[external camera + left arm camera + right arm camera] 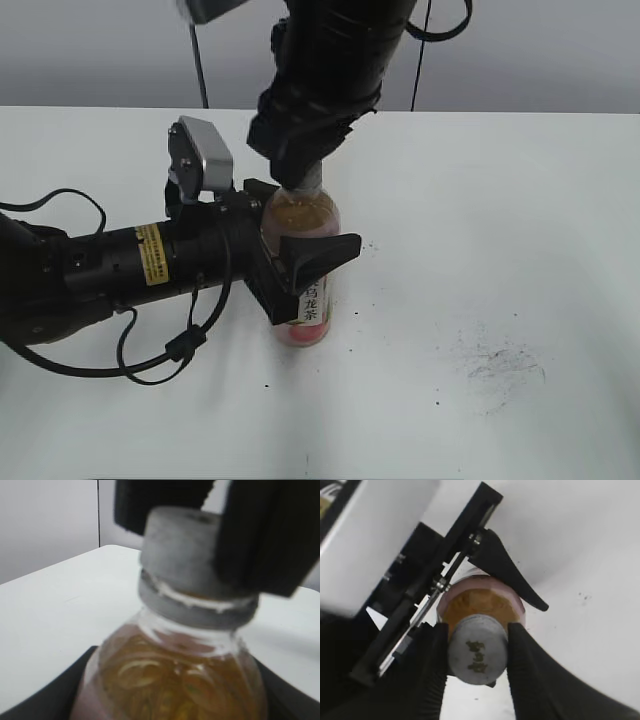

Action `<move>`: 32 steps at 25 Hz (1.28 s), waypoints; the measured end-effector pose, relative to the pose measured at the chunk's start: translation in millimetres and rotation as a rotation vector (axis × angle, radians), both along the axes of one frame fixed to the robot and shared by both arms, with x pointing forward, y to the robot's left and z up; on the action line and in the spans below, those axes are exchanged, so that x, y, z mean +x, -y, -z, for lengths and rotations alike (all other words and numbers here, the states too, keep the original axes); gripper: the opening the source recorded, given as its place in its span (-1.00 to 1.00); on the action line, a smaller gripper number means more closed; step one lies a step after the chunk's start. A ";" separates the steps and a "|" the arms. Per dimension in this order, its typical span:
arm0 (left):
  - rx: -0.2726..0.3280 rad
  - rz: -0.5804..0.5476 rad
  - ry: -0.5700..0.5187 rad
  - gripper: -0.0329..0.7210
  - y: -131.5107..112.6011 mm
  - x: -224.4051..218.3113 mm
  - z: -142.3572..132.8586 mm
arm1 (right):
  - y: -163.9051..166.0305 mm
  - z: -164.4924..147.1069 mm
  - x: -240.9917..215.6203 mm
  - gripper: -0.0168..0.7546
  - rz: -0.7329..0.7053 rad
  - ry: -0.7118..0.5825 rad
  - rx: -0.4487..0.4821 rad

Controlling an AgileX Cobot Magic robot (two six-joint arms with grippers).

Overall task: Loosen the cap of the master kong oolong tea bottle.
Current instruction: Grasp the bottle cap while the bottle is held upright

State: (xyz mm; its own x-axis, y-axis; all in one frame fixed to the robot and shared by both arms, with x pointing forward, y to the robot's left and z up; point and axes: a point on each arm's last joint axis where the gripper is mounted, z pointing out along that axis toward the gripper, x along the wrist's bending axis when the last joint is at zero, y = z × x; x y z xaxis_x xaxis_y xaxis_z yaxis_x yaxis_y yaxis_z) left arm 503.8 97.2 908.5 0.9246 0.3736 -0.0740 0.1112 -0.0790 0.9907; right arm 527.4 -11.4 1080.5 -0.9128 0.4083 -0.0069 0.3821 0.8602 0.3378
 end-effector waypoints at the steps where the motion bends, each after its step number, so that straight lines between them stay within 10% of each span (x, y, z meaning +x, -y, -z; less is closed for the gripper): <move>1: -0.001 0.000 0.000 0.27 0.0 0.0 -0.1 | -0.1 0.0 -0.1 -0.25 -0.070 0.022 -0.010; 21: 0.001 0.007 0.007 0.27 0.1 -0.4 -0.1 | -0.3 -0.6 -2.9 -0.25 -1.955 0.627 -0.244; 26: 0.001 0.006 0.005 0.27 0.0 -0.4 -0.1 | 0.4 -0.7 -2.3 -0.25 -2.051 0.661 -0.261; 32: 0.001 0.004 0.004 0.27 0.0 -0.2 -0.1 | 0.9 -0.8 -1.7 -0.24 -1.755 0.557 -0.244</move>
State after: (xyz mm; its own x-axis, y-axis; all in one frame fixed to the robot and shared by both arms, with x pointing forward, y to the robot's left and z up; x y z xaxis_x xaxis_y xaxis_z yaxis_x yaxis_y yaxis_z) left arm 503.6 97.2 908.6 0.9265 0.3699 -0.0695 0.1064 -0.0803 0.9911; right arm 525.7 -12.3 1081.3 -0.1086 -0.9402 -0.3228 -0.9866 0.1416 -0.0805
